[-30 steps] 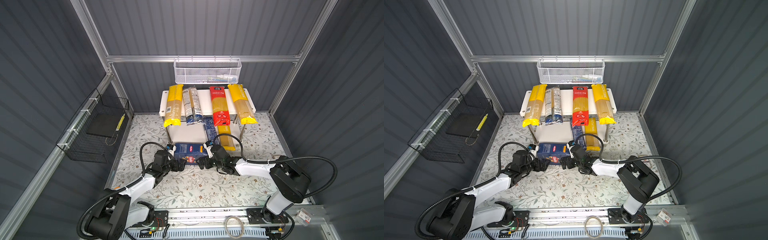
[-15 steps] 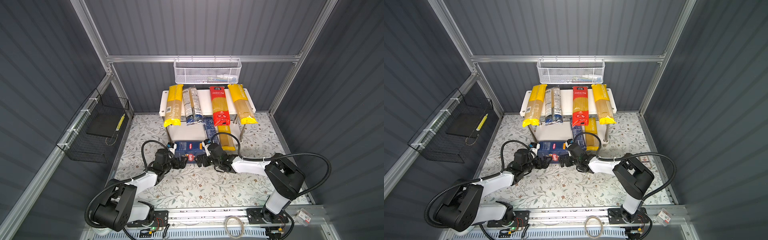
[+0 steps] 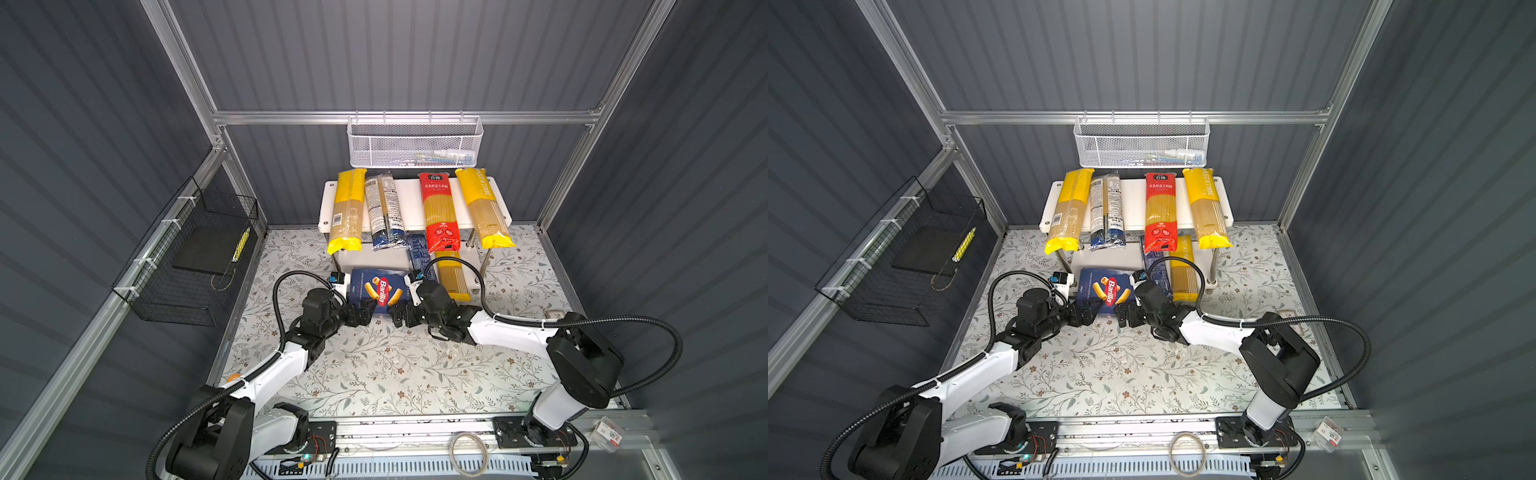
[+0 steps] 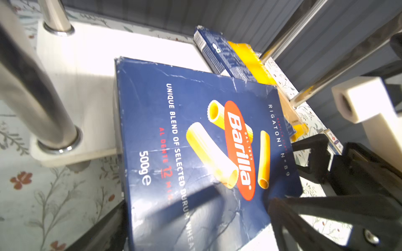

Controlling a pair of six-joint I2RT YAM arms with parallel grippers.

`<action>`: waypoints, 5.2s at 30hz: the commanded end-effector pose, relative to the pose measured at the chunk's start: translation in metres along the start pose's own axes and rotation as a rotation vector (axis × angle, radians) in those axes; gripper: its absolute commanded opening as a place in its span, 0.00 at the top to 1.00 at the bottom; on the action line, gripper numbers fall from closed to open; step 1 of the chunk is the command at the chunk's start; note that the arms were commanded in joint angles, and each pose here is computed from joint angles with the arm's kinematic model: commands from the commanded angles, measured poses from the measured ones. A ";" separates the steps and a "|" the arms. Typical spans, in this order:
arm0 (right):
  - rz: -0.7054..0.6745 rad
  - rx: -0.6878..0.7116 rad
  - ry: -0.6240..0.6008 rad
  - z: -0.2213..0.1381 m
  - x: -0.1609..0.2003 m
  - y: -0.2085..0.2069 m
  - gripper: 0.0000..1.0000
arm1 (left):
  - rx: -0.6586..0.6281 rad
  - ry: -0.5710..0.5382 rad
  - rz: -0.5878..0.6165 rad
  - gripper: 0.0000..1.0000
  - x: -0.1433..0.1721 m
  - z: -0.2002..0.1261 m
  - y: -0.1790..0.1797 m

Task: Arrange pasta packages on shelves
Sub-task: Pick up the pasta box from the center of the table, then place the pasta box on the shelf, then move the pasta box to the shelf.

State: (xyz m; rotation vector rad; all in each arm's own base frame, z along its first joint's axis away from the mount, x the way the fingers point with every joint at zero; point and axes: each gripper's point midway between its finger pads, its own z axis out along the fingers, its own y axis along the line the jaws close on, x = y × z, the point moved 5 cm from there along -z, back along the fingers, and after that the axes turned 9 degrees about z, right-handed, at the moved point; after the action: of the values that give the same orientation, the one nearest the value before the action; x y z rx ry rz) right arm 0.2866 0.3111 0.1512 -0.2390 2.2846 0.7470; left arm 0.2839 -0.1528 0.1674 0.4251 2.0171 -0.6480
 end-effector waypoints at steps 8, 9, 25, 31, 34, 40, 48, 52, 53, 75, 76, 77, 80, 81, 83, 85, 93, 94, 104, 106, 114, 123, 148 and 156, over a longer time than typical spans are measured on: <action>-0.095 -0.194 -0.144 -0.001 -0.049 0.057 0.01 | 0.177 -0.085 0.103 0.01 -0.032 0.020 -0.027; -0.096 -0.196 -0.145 0.000 -0.051 0.058 0.01 | 0.174 -0.088 0.105 0.01 -0.035 0.020 -0.027; -0.067 -0.209 -0.182 0.010 -0.071 0.055 0.01 | 0.127 -0.090 0.157 0.00 -0.067 0.033 -0.024; -0.053 -0.208 -0.187 0.015 -0.076 0.051 0.01 | 0.090 -0.041 0.167 0.01 -0.069 0.045 -0.017; -0.048 -0.213 -0.193 0.018 -0.081 0.052 0.01 | 0.050 -0.033 0.185 0.00 -0.076 0.047 -0.013; -0.042 -0.215 -0.199 0.028 -0.090 0.053 0.01 | -0.022 0.043 0.204 0.00 -0.084 0.060 -0.002; -0.006 -0.188 -0.230 0.037 -0.100 0.040 0.01 | -0.064 0.057 0.204 0.00 -0.085 0.071 0.006; 0.002 -0.181 -0.234 0.037 -0.102 0.037 0.01 | -0.101 0.065 0.197 0.00 -0.087 0.071 0.010; 0.003 -0.180 -0.233 0.036 -0.102 0.037 0.01 | -0.113 0.067 0.198 0.00 -0.088 0.070 0.011; 0.017 -0.094 -0.228 0.019 -0.090 0.020 0.01 | -0.162 0.087 0.161 0.00 -0.091 0.063 0.014; 0.018 -0.090 -0.232 0.018 -0.091 0.020 0.01 | -0.164 0.087 0.160 0.00 -0.090 0.063 0.015; 0.019 -0.082 -0.233 0.020 -0.092 0.019 0.01 | -0.166 0.091 0.157 0.00 -0.089 0.064 0.016; 0.021 -0.065 -0.229 0.028 -0.094 0.017 0.01 | -0.171 0.098 0.154 0.00 -0.087 0.068 0.018; 0.022 -0.055 -0.226 0.032 -0.094 0.017 0.01 | -0.176 0.100 0.152 0.00 -0.086 0.069 0.019; 0.032 -0.032 -0.227 0.040 -0.095 0.014 0.01 | -0.192 0.104 0.145 0.00 -0.085 0.071 0.022; 0.058 -0.004 -0.249 0.042 -0.096 0.009 0.01 | -0.205 0.106 0.139 0.00 -0.086 0.071 0.023; 0.114 0.100 -0.370 0.031 -0.093 -0.015 0.01 | -0.297 0.088 0.137 0.00 -0.093 0.060 0.031; 0.112 0.103 -0.383 0.030 -0.093 -0.016 0.01 | -0.314 0.088 0.135 0.00 -0.092 0.059 0.032; 0.101 0.121 -0.447 0.024 -0.099 -0.018 0.01 | -0.366 0.041 0.131 0.00 -0.094 0.048 0.036; 0.097 0.129 -0.461 0.020 -0.102 -0.017 0.01 | -0.375 0.031 0.136 0.00 -0.096 0.043 0.036; 0.101 0.184 -0.459 0.010 -0.103 -0.023 0.01 | -0.400 0.032 0.149 0.00 -0.099 0.033 0.035; 0.067 0.132 -0.337 -0.013 -0.083 -0.013 0.01 | -0.374 0.033 0.107 0.00 -0.093 0.007 0.025; -0.157 -0.178 -0.143 0.026 0.004 0.076 0.05 | -0.517 0.260 -0.065 0.00 0.007 -0.081 0.029; -0.168 -0.115 -0.175 0.048 -0.008 0.073 0.03 | -0.613 0.251 -0.107 0.00 0.011 -0.086 0.042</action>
State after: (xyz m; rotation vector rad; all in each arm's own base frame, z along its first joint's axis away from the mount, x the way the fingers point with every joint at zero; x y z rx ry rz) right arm 0.2817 0.3934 0.1538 -0.4153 2.0708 0.8009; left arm 0.2454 -0.0766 0.1922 0.0785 2.3235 -0.0711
